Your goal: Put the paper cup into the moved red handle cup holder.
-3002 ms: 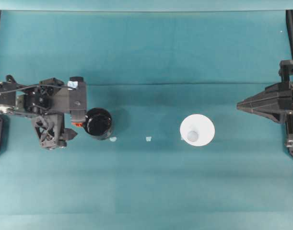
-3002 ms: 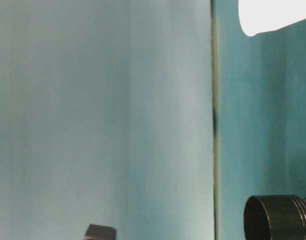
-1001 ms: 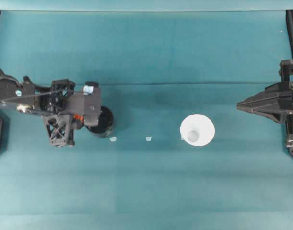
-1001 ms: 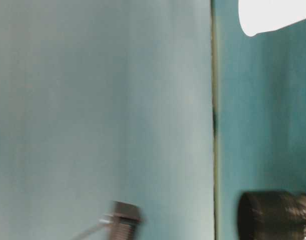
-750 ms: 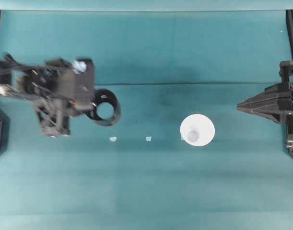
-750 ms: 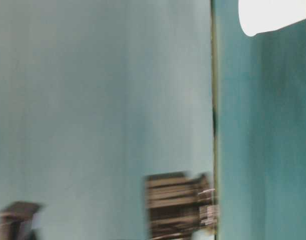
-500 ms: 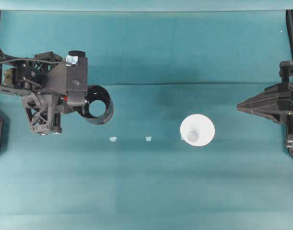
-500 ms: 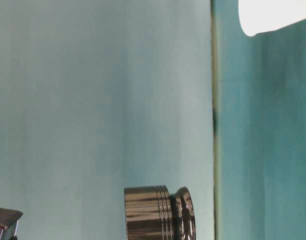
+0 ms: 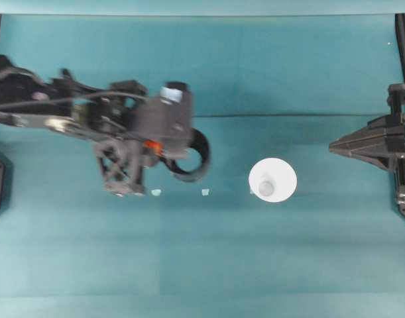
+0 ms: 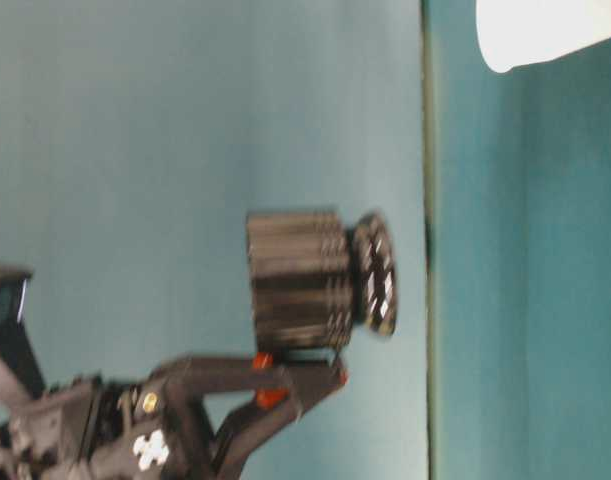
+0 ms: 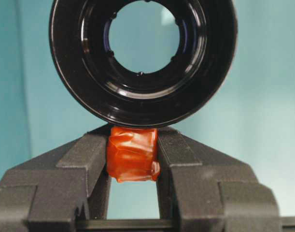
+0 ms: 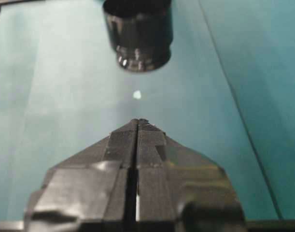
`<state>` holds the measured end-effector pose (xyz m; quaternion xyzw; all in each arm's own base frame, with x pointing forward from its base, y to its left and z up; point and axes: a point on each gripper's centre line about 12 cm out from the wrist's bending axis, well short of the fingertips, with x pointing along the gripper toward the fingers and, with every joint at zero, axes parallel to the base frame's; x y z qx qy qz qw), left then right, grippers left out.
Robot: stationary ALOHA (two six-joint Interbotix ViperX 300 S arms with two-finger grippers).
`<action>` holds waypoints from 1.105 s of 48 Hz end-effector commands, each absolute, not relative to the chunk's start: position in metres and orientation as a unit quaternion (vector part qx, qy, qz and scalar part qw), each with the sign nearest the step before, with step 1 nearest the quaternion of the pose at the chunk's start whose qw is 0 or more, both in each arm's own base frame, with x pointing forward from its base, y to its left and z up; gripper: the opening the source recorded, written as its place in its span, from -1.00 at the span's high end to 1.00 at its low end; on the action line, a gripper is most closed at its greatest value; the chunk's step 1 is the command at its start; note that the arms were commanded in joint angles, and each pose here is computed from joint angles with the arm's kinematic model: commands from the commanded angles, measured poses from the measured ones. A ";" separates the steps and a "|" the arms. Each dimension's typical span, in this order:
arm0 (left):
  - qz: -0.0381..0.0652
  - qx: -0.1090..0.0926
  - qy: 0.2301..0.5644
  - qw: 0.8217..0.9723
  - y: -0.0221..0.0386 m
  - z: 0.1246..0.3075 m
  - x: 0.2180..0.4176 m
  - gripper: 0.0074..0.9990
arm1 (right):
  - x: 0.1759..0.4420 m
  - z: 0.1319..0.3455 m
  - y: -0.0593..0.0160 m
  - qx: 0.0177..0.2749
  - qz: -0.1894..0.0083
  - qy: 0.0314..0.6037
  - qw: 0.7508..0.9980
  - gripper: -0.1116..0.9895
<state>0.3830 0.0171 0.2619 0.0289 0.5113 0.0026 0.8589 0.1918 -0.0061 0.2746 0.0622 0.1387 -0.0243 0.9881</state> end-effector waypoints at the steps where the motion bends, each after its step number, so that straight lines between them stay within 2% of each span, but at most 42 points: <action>1: -0.003 0.034 0.494 0.869 0.0110 0.271 0.397 0.45 | 0.194 0.284 -0.0065 0.069 -0.025 0.127 0.989 1.00; 8: -0.007 0.035 0.505 0.862 0.0075 0.258 0.409 0.45 | 0.194 0.284 -0.0065 0.069 -0.025 0.127 0.989 1.00; 18: -0.013 0.037 0.496 0.867 0.0018 0.244 0.417 0.45 | 0.194 0.283 -0.0064 0.070 -0.025 0.127 0.989 1.00; 28: -0.016 0.037 0.531 0.847 -0.0008 0.209 0.413 0.45 | 0.194 0.282 -0.0064 0.069 -0.025 0.129 0.989 1.00; 32: -0.017 0.038 0.537 0.843 -0.0014 0.199 0.412 0.45 | 0.194 0.282 -0.0065 0.068 -0.025 0.129 0.989 1.00; 42: -0.018 0.038 0.526 0.849 -0.0010 0.179 0.416 0.45 | 0.194 0.281 -0.0064 0.068 -0.025 0.130 0.989 1.00; 53: -0.019 0.040 0.539 0.841 -0.0004 0.159 0.415 0.45 | 0.194 0.280 -0.0064 0.068 -0.025 0.132 0.989 1.00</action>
